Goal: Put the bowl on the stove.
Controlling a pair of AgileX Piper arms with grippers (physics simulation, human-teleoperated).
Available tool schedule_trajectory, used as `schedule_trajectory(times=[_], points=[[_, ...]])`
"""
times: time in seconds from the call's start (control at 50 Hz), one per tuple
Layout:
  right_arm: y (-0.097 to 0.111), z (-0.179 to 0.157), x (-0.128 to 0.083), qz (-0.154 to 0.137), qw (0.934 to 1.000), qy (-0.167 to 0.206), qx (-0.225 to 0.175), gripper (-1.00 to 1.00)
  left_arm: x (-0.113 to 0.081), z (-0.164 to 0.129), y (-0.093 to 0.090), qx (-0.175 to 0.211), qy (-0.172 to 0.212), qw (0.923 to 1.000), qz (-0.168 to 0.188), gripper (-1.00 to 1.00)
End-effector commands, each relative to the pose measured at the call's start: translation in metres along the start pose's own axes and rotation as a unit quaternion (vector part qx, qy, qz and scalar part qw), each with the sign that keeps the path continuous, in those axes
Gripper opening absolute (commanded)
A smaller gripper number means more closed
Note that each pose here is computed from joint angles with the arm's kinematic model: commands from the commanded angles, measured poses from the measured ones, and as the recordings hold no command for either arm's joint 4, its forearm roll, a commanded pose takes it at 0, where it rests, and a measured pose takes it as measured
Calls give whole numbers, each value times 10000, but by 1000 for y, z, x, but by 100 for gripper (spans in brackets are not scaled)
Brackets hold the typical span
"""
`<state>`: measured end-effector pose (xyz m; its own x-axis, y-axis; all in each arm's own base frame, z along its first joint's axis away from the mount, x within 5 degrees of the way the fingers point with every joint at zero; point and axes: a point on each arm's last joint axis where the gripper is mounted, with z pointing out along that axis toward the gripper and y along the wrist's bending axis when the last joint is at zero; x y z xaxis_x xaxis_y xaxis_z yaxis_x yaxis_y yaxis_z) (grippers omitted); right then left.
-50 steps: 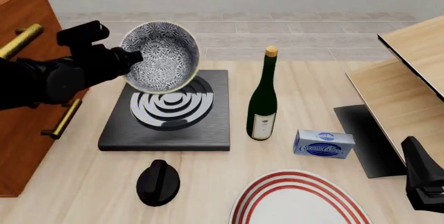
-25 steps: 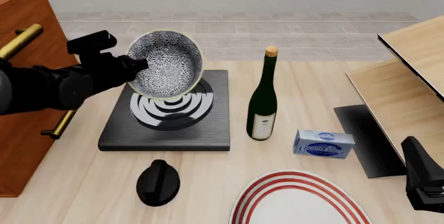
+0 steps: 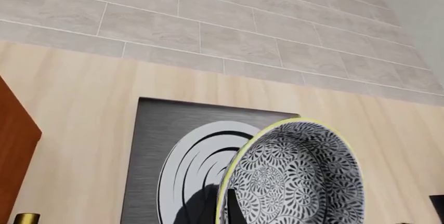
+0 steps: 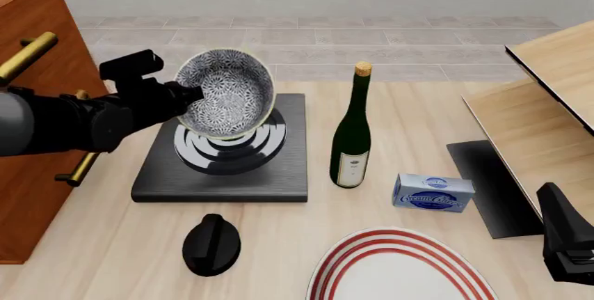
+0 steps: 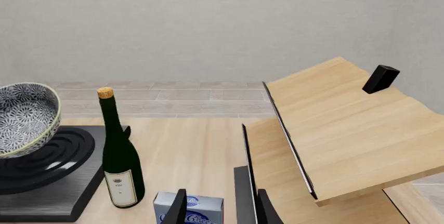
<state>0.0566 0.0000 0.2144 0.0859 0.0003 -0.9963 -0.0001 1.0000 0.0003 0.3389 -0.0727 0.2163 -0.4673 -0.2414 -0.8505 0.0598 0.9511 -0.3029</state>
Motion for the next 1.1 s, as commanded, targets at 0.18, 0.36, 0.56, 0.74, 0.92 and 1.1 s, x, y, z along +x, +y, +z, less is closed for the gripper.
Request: schedule_trajectory(times=[0.18,0.36,0.56,0.74,0.92,1.1], points=[[0,0,0,-1,10000,0,-1,100,3,4,6,-78,6,10000,-1,-100],[0,0,0,0,10000,1,0,100,7,7,8,-99,35,9999,-13,-100],[0,0,0,0,10000,0,0,100,11,10,8,-94,75,9999,60,-100],[0,0,0,0,10000,0,0,100,14,8,4,-46,133,9998,120,-100],[0,0,0,0,10000,1,0,100,15,7,3,-32,147,9998,157,-100],[0,0,0,0,10000,0,-1,100,14,7,7,-80,94,9998,136,-100]])
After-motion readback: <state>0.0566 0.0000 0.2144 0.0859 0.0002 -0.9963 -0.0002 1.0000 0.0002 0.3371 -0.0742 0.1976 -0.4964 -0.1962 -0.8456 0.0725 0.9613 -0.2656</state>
